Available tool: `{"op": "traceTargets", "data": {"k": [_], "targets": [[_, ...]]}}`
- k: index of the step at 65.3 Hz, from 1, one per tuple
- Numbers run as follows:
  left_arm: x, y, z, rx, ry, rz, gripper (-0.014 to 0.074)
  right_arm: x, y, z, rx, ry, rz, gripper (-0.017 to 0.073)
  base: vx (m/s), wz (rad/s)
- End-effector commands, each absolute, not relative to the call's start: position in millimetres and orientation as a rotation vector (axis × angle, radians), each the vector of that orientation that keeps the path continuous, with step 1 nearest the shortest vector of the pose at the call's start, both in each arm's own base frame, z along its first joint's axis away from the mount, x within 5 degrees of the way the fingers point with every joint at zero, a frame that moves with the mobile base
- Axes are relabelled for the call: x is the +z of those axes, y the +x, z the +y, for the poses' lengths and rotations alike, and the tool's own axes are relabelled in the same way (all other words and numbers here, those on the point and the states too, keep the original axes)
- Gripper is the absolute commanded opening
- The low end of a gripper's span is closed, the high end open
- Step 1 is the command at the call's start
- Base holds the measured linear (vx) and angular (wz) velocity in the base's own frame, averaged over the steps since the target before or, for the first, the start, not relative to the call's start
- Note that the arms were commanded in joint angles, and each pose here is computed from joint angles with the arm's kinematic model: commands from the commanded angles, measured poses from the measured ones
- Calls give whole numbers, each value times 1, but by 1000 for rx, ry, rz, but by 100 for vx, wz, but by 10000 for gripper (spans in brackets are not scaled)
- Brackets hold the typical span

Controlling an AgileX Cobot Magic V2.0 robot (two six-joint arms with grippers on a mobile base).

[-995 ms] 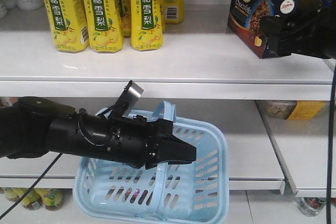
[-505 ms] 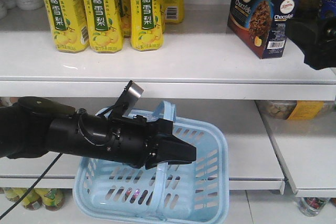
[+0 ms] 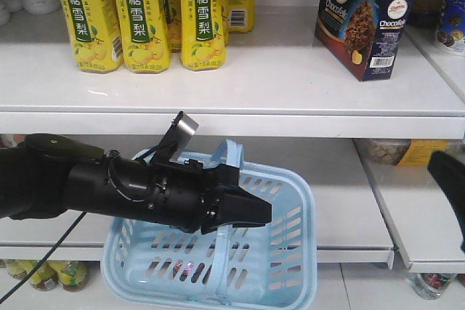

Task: Left arm holds basket, right arm returns cookies
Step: 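Withdraw the open right gripper from the shelf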

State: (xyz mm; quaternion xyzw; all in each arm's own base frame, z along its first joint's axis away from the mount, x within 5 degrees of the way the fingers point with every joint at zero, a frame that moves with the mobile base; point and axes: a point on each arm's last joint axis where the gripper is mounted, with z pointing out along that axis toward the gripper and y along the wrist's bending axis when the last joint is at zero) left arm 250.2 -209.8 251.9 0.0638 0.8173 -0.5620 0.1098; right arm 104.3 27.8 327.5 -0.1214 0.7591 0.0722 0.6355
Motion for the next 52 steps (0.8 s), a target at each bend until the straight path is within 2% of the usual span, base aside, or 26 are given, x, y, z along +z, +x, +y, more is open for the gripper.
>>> {"op": "traceTargets", "data": {"k": [1, 18, 41, 46, 52], "targets": [[278, 257, -207, -1678, 123, 2268, -6, 322, 86, 22, 155, -242, 1620, 582, 0, 0], [278, 257, -207, -1678, 123, 2268, -6, 283, 48, 15, 189, -204, 1524, 582, 0, 0], [278, 257, -207, -1678, 123, 2268, -6, 248, 53, 14, 185, -192, 1566, 578, 0, 0], [278, 257, -207, -1678, 123, 2268, -6, 249, 53, 14, 183, -190, 1557, 554, 0, 0], [278, 257, -207, -1678, 123, 2268, -6, 248, 53, 14, 184, -192, 1564, 480, 0, 0]]}}
